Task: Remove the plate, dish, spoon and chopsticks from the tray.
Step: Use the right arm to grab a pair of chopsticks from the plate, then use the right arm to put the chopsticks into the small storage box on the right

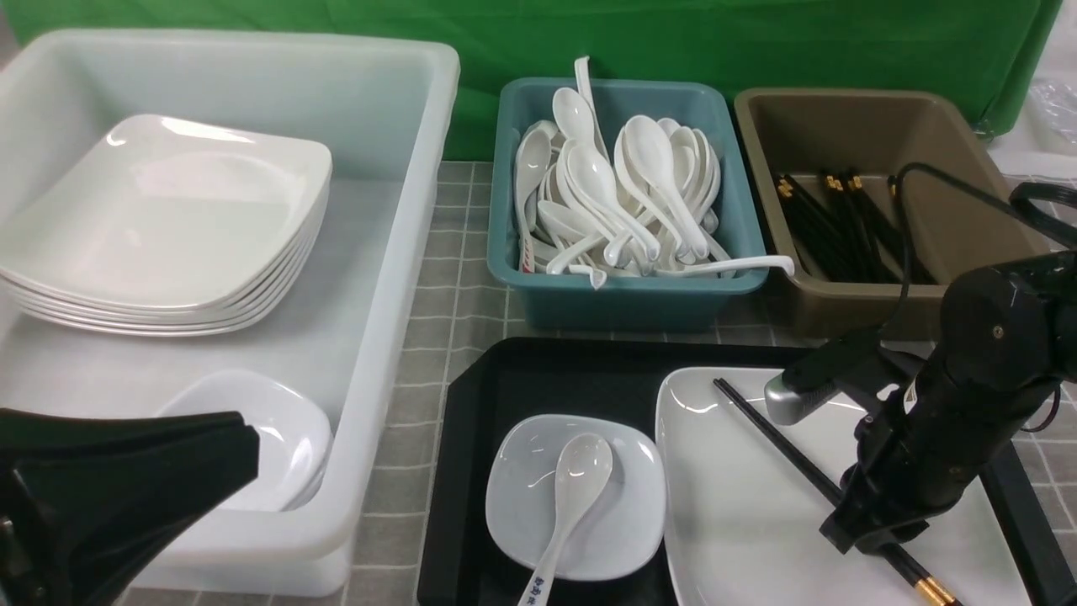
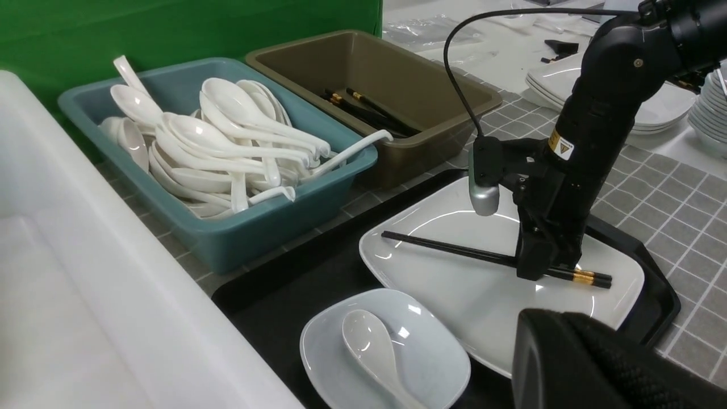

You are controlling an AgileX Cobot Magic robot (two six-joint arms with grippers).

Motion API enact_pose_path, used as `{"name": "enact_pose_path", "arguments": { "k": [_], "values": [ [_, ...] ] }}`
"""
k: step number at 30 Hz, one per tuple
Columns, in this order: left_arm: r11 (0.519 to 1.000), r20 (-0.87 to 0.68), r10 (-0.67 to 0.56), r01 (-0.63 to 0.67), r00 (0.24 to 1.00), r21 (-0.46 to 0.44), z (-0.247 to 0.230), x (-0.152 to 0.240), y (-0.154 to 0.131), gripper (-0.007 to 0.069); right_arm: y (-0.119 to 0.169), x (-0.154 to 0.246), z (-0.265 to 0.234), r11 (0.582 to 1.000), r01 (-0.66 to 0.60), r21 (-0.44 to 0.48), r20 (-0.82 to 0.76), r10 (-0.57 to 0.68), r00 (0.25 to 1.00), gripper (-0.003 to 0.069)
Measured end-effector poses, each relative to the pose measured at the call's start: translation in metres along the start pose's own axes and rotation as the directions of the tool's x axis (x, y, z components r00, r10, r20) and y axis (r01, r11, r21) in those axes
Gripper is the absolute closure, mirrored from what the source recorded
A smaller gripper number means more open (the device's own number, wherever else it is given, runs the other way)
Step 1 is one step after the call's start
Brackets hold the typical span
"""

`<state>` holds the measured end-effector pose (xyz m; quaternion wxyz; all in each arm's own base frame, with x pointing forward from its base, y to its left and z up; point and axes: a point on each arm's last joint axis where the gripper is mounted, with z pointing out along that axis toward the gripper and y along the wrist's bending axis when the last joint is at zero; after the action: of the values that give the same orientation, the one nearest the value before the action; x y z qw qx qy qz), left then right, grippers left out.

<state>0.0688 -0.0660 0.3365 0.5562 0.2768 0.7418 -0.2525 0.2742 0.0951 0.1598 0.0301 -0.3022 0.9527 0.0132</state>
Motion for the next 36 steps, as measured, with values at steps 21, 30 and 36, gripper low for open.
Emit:
{"name": "enact_pose_path", "arguments": {
  "k": [21,30,36],
  "values": [
    [0.996,0.189,0.018,-0.002,0.982,-0.089,-0.002,-0.017,0.008,0.0613,-0.108,-0.066,-0.153,0.896,-0.442,-0.045,0.747,0.324,0.581,0.051],
    [0.993,0.18,0.058,-0.039,0.982,-0.107,-0.002,-0.016,0.009,0.0613,-0.185,-0.123,-0.103,0.826,-0.548,-0.134,0.656,0.489,0.576,0.0279],
    [0.99,0.171,0.095,-0.074,0.981,-0.124,-0.002,-0.016,0.01,0.0613,-0.176,-0.112,-0.126,0.847,-0.522,-0.104,0.604,0.471,0.644,0.0259]
  ]
}}
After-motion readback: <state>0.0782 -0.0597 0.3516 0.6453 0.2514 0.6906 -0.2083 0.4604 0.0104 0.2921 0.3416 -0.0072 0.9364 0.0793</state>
